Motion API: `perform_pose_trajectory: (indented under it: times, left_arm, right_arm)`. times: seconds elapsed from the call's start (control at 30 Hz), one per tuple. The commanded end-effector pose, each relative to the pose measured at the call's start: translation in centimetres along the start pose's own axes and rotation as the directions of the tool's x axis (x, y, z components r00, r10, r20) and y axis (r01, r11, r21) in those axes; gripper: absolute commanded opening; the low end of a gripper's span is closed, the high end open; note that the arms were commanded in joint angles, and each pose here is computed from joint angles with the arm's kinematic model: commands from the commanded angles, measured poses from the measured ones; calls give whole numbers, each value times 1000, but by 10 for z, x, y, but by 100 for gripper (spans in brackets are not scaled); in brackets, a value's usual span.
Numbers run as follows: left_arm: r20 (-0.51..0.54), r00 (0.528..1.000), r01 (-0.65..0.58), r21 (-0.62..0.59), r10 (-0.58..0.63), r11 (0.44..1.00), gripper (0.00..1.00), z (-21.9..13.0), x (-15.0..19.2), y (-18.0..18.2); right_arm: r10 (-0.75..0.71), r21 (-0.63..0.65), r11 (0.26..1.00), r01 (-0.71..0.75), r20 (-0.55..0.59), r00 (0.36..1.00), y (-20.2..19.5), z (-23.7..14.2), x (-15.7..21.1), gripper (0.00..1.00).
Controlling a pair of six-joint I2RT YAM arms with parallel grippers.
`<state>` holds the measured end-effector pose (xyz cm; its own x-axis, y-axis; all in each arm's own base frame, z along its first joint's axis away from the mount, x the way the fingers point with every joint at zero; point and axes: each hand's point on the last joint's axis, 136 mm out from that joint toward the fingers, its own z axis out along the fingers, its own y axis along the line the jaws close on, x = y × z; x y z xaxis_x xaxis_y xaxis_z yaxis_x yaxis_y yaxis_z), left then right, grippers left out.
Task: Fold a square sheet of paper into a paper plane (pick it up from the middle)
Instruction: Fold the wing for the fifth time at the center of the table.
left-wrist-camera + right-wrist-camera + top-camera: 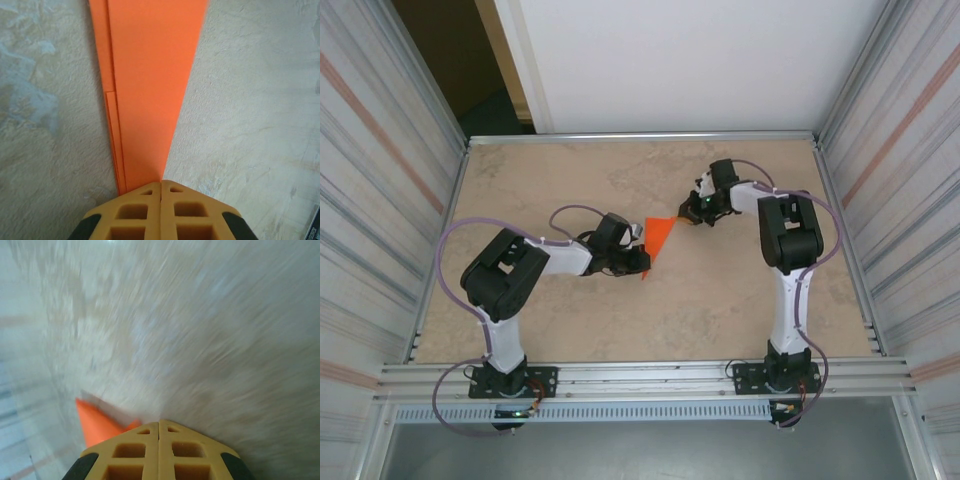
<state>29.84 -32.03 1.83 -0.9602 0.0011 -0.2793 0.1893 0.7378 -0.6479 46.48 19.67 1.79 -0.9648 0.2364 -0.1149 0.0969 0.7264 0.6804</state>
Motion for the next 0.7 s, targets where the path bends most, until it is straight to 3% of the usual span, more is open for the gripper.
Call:
perform_pose_trajectory:
  times: [0.0,0.2,0.27,0.37,0.53,0.67]
  left_arm:
    - [-166,982,63,-174,-93,983,0,-1,51,49]
    - [-96,995,-29,8,29,1000,1,-15,1,-20]
    - [-50,996,-68,62,71,996,7,-31,-17,-47]
    - [21,993,-114,71,113,991,22,-58,-36,-67]
    - [113,991,-72,17,69,997,39,-102,-52,-45]
    - [187,982,36,-73,-22,997,48,-135,-56,3]
  right_arm:
    - [34,100,994,-36,24,999,-25,-7,-12,0]
    - [-57,111,993,42,137,989,13,-63,-13,0]
    - [-80,143,988,56,172,982,20,-79,-5,5]
    - [-113,214,974,71,189,976,26,-90,16,22]
    - [-146,296,951,86,185,972,42,-90,51,51]
    - [-194,418,902,114,156,969,54,-76,78,62]
